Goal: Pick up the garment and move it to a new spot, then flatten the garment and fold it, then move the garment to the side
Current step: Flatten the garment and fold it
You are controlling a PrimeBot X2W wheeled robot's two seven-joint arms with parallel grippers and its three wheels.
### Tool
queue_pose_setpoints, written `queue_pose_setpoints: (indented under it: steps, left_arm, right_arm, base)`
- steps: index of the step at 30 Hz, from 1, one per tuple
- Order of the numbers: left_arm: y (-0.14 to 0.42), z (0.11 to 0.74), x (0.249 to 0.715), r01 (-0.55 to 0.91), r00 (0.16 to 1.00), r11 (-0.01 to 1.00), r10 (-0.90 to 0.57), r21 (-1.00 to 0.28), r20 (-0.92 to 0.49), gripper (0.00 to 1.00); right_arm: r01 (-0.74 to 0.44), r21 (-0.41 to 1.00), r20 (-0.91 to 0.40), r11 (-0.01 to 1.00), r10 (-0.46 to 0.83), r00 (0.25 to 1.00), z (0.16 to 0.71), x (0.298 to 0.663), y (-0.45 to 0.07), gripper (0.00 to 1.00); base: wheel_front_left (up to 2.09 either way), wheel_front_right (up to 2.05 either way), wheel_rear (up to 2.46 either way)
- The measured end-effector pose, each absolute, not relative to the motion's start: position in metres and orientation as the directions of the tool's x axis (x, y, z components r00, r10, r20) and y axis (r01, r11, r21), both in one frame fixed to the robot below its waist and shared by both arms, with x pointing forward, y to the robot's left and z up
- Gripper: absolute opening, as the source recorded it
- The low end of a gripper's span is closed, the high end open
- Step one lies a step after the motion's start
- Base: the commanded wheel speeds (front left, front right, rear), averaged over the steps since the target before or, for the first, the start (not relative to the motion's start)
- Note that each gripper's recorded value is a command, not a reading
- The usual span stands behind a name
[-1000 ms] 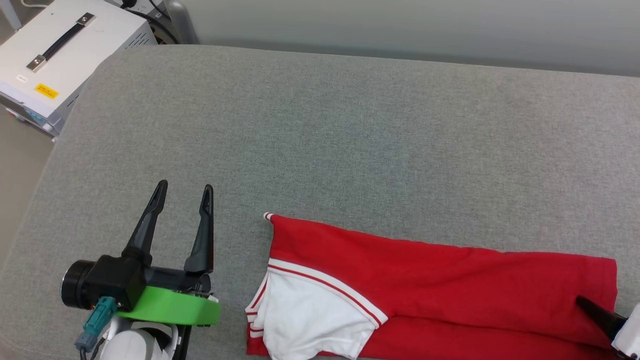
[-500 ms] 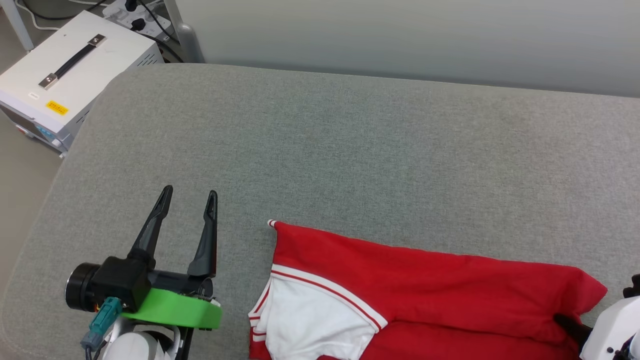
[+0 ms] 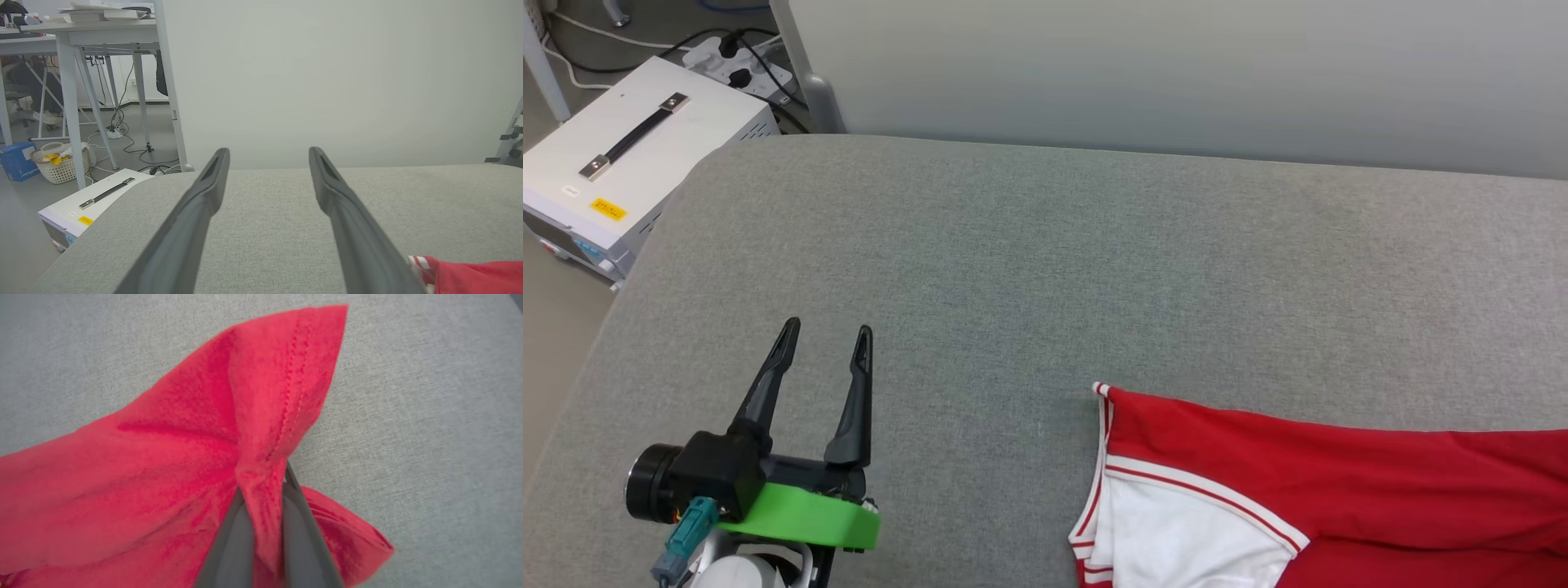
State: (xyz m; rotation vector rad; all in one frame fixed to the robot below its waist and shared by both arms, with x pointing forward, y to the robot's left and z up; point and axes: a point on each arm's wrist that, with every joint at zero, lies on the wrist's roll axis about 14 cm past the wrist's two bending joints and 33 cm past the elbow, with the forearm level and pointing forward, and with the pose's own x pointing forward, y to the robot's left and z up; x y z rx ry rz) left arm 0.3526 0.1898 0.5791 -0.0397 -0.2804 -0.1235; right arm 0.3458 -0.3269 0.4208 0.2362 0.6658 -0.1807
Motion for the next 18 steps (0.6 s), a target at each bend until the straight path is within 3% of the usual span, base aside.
queue_pose_setpoints:
  steps: [9, 18]
  left_arm:
    - [0.183, 0.581, 0.352, 0.148, 0.949, 0.989, -0.135, -0.025, 0.286, 1.0]
    - [0.182, 0.583, 0.349, 0.146, 0.947, 0.989, -0.13, -0.034, 0.294, 1.0]
  right_arm:
    - [0.222, 0.168, -0.575, 0.961, -0.088, 0.813, 0.443, 0.347, -0.319, 0.0]
    - [0.045, 0.266, -0.581, 0.963, 0.123, 0.804, 0.448, 0.338, -0.236, 0.0]
  base:
    - [0.0, 0.0, 0.0]
    - [0.0, 0.0, 0.0]
